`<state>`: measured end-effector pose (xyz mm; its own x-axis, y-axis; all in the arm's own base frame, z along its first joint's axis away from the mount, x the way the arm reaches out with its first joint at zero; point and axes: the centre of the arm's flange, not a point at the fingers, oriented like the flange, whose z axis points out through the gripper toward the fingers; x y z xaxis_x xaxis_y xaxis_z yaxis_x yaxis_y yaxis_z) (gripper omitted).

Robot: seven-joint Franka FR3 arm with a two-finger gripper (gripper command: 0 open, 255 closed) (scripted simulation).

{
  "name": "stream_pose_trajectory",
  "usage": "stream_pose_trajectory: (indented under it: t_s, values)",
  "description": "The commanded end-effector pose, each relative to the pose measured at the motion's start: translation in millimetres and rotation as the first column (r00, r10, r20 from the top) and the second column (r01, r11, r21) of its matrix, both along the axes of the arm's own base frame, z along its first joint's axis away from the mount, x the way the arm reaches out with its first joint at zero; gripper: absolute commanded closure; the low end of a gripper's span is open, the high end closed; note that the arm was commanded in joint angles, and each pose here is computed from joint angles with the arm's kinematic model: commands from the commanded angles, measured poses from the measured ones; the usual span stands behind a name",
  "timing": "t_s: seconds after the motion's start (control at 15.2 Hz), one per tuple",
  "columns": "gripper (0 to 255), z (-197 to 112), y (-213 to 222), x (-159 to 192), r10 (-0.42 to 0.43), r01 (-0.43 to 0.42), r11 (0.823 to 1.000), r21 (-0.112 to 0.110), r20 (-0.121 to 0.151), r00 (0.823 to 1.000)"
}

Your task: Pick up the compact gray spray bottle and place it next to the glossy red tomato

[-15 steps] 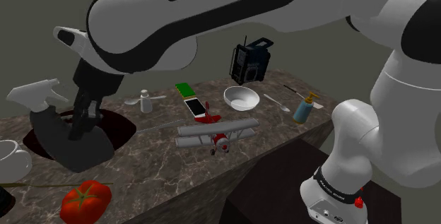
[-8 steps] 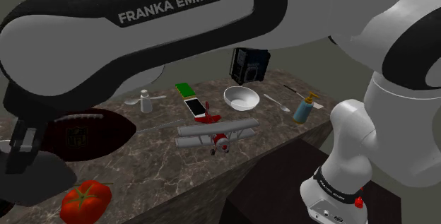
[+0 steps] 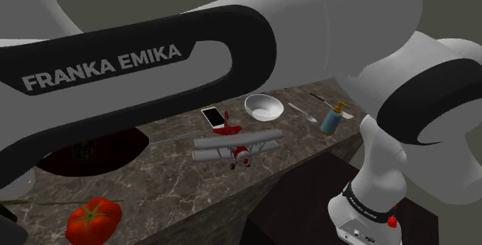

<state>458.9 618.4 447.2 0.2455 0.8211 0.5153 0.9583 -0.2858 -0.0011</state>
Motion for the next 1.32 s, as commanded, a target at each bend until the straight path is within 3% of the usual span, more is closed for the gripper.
stream_pose_trajectory:
  t_s: [0.0, 1.25]
  values:
    - [255, -10, 3, -2, -0.001, 0.001, 1.0, 0.0, 0.0, 1.0]
    - [255, -111, 3, -2, -0.001, 0.001, 1.0, 0.0, 0.0, 1.0]
